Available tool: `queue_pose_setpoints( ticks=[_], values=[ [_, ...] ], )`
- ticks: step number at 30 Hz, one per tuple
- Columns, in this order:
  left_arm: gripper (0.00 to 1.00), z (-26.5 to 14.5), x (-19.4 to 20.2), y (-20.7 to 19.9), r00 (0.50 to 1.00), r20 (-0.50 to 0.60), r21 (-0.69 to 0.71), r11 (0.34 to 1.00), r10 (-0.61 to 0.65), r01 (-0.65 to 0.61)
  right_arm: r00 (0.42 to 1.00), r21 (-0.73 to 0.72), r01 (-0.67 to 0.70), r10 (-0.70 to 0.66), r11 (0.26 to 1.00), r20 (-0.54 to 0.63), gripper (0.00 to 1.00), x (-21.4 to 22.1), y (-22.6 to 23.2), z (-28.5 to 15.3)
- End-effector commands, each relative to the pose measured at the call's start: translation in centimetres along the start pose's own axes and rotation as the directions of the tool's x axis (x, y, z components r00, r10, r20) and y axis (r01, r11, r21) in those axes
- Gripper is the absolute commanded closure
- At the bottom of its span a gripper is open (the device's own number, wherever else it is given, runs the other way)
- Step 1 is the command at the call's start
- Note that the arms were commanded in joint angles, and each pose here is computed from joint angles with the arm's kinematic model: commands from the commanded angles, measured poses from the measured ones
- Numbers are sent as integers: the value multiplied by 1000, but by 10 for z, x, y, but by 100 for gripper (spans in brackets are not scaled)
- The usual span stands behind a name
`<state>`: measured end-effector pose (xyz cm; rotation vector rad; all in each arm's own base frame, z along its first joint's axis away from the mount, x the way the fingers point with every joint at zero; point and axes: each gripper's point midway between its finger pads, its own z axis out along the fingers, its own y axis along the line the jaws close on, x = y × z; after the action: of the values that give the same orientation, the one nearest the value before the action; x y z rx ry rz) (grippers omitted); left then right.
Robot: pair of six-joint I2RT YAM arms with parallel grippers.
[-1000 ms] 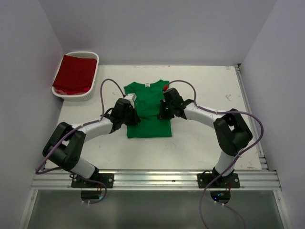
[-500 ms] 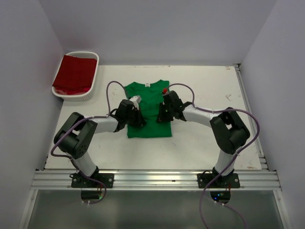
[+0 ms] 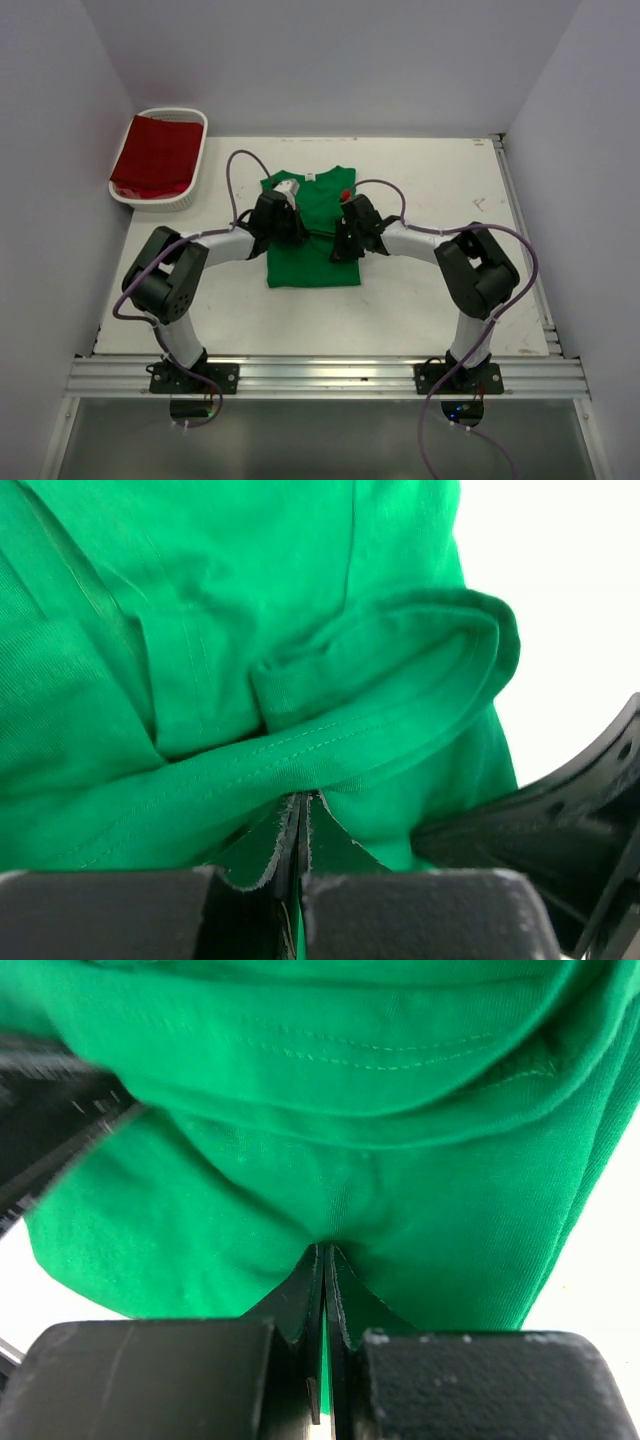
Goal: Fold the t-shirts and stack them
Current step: Fold the folded rectangular tshirt in 1/3 of the way
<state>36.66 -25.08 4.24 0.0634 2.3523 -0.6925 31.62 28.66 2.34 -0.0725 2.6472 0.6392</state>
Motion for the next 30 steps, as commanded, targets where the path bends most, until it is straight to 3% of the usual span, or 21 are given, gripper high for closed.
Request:
queue_pose_setpoints(
  ticks=[1,9,19,26,30],
  values=[
    [100,7,-17,8,999,37,-48,999,12,-10,1000,25,19,-19,1000,-2,100,4,-6,3],
    [100,34,-24,31,999,26,-122,992,21,-17,1000,46,20,-19,999,-15,100,11,-14,5],
    [100,38,-114,32,988,151,-134,991,30,-10,1000,65,25,-25,998,-12,100,15,-19,1],
    [100,56,-143,46,986,168,-126,991,-9,31,1000,71,29,-28,997,-12,100,15,-21,-1],
    [100,34,-159,28,980,197,-49,998,-24,34,999,74,33,-32,997,-14,100,16,-22,-1]
  ],
)
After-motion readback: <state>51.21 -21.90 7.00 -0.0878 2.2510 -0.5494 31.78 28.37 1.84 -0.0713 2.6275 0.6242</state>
